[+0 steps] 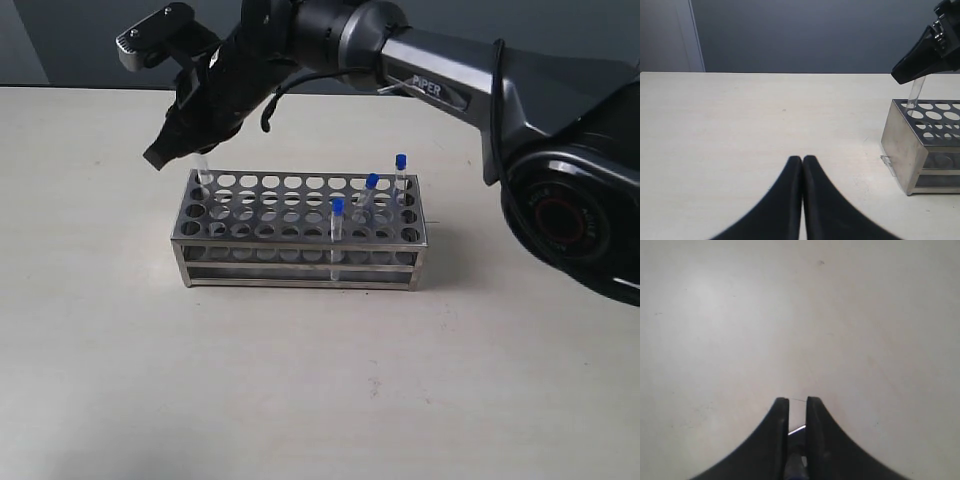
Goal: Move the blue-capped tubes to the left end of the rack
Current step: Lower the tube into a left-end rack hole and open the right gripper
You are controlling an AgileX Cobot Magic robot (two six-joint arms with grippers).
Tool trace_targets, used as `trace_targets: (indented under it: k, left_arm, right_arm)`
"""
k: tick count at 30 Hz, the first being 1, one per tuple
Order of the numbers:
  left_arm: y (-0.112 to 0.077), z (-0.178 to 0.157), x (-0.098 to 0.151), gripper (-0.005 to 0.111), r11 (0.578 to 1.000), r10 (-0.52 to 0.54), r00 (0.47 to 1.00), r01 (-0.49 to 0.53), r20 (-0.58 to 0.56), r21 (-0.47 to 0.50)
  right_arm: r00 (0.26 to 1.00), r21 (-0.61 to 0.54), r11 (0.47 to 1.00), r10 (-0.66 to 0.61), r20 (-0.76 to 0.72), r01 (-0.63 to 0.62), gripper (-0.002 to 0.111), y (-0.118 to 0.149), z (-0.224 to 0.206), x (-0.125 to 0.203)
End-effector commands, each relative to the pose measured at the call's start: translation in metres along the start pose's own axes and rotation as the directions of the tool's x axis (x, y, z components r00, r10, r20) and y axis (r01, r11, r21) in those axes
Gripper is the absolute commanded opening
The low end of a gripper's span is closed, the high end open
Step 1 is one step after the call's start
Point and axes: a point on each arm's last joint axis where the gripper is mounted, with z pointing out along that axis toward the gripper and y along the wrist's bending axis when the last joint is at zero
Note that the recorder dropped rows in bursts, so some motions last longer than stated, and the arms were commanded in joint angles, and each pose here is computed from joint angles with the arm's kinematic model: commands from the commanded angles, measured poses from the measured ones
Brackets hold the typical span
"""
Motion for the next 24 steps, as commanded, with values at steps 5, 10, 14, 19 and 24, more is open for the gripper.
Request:
trace_targets:
  k: [5,10,14,19,24]
  left_arm:
    - [-0.001,-0.001,-0.002,0.001,1.000,-0.004,1.000,0.004,0.011,0.009]
    - [-0.001,-0.001,-0.002,0.001,1.000,-0.004,1.000,0.004,0.011,0.009]
    - [-0.001,-0.001,-0.002,0.001,1.000,-0.004,1.000,0.004,0.011,0.009]
    - [-0.001,-0.001,-0.002,0.001,1.000,-0.004,1.000,0.004,0.011,0.009]
    - [-0.001,-0.001,-0.002,0.001,1.000,-0.004,1.000,0.004,0.011,0.009]
  right_arm:
    - [0.997,-0.040,0.996,0.081,-0.014,-0.081,-0.001,0.002,0.011,0.005]
    - [0.994,-0.083,0.992,0.095,-0.050,-0.099,-0.001,0.006,0.011,0.008]
    - [0.994,-0.090,0.990,0.100,-0.052,-0.104,0.022,0.007,0.010,0.008]
    - [0.985,-0.107,0.981,0.151,-0.087,-0.160,0.039,0.010,0.008,0.010]
    - [0.987,-0.093,0.983,0.153,-0.046,-0.157,0.039,0.010,-0.009,-0.002]
